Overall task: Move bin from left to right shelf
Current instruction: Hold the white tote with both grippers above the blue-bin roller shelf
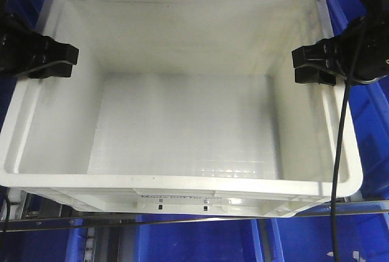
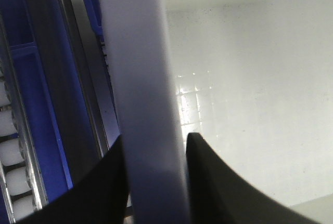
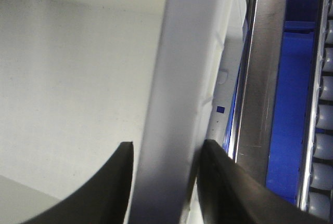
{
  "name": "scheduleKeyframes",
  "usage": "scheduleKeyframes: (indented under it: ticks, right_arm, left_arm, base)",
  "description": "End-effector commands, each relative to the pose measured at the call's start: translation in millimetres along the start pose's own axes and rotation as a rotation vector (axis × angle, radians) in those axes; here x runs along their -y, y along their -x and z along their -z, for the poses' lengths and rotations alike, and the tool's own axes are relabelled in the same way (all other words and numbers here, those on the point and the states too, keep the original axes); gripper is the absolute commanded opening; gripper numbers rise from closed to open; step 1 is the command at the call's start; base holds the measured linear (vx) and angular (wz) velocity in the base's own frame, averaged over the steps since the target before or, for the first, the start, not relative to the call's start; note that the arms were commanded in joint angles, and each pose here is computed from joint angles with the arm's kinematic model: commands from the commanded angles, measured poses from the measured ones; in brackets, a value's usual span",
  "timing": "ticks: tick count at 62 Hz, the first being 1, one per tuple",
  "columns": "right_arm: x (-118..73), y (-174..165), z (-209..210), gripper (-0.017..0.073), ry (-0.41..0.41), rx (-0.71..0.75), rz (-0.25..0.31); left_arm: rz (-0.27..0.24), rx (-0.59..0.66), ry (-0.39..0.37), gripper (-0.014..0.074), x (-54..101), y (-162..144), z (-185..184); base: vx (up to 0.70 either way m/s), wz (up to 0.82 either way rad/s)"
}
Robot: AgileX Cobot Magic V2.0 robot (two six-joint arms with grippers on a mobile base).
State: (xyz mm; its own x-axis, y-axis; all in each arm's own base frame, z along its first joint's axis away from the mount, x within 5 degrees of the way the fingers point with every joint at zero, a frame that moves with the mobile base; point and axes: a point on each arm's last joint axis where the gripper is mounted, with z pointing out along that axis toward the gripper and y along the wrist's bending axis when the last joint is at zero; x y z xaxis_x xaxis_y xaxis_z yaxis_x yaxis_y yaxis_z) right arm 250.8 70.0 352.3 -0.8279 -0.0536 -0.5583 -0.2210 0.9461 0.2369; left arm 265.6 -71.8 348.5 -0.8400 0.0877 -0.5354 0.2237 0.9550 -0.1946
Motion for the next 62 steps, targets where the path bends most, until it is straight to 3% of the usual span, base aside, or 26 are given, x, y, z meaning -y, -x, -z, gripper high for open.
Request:
scheduleKeyframes:
  ticks: [1, 62]
  right_arm:
    - [-5.9, 14, 26, -0.0004, 0.007, 0.182, 0.072]
    - [-1.7, 32, 12, -0.0004, -0.014, 0.3, 0.087]
  left_arm:
    - [-0.042, 0.154, -0.003, -0.0008, 3.9, 12, 24]
    - [-0.038, 0.208, -0.003, -0.0008, 3.8, 17, 24]
  base:
    - [0.0, 0.0]
    - [0.0, 0.0]
